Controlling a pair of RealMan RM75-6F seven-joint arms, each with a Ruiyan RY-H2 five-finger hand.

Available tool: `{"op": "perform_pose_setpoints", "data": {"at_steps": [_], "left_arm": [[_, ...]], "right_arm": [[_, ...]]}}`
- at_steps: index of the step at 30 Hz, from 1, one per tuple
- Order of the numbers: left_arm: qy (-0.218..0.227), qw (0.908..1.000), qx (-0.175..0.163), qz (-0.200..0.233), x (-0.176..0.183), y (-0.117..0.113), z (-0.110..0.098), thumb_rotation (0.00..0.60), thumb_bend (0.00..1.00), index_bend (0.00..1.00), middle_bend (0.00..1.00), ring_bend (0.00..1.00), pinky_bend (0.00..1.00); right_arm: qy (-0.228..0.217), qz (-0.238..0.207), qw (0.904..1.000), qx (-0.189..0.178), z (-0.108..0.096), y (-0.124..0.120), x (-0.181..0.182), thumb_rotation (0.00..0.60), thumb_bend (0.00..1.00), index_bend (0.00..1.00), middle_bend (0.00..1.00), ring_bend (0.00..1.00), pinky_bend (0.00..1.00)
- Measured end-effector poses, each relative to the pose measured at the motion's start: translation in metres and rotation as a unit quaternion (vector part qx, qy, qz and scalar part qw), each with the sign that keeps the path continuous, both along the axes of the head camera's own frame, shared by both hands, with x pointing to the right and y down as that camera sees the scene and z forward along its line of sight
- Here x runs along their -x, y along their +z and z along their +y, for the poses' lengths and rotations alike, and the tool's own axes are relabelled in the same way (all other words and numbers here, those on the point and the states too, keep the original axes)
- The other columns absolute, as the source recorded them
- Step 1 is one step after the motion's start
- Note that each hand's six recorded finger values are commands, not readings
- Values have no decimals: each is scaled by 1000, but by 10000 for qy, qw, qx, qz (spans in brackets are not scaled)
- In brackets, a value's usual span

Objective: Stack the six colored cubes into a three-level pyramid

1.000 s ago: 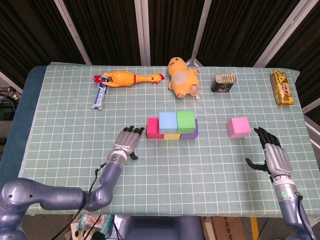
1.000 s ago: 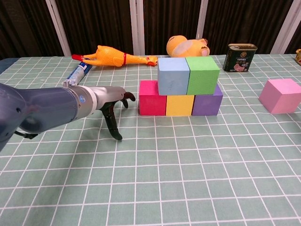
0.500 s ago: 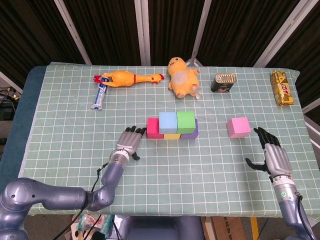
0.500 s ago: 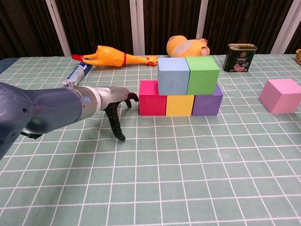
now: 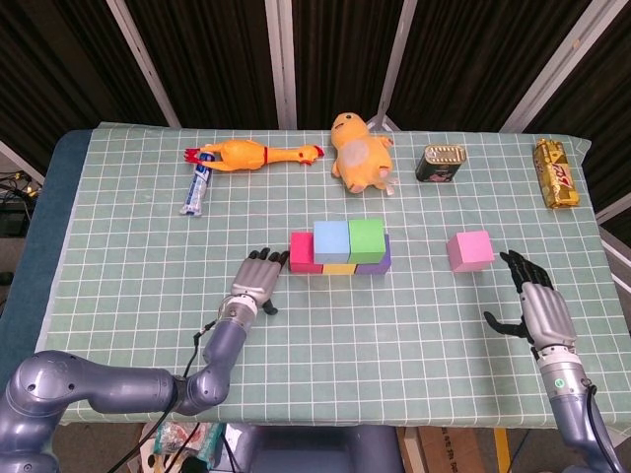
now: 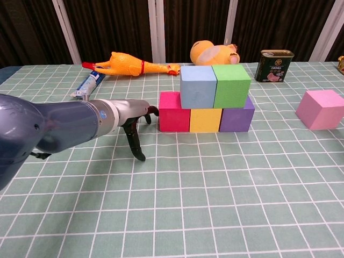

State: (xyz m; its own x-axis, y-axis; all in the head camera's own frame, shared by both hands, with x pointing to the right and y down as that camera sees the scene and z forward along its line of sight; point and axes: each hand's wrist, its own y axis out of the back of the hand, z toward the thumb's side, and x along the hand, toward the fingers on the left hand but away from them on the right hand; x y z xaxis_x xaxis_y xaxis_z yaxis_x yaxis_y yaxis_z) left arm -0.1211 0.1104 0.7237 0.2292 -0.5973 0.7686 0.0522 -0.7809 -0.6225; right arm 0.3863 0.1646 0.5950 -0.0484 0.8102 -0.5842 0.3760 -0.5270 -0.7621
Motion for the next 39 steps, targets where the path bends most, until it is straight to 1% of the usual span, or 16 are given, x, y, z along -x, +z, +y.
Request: {"op": "perform_pose_setpoints", "data": {"at_steps": [32, 39], "left_arm": [[-2, 10000, -35, 45, -9, 0, -2, 600, 167, 10, 95, 47, 98], [-30, 10000, -35, 18, -1, -2, -2, 600, 168, 10, 97, 47, 98]], "right_arm": [[27, 7, 10000, -27, -1, -1, -2, 600, 308, 0, 0, 0, 0], [6, 13, 10000, -10, 0, -1, -1, 600, 308, 0, 0, 0, 0]]}}
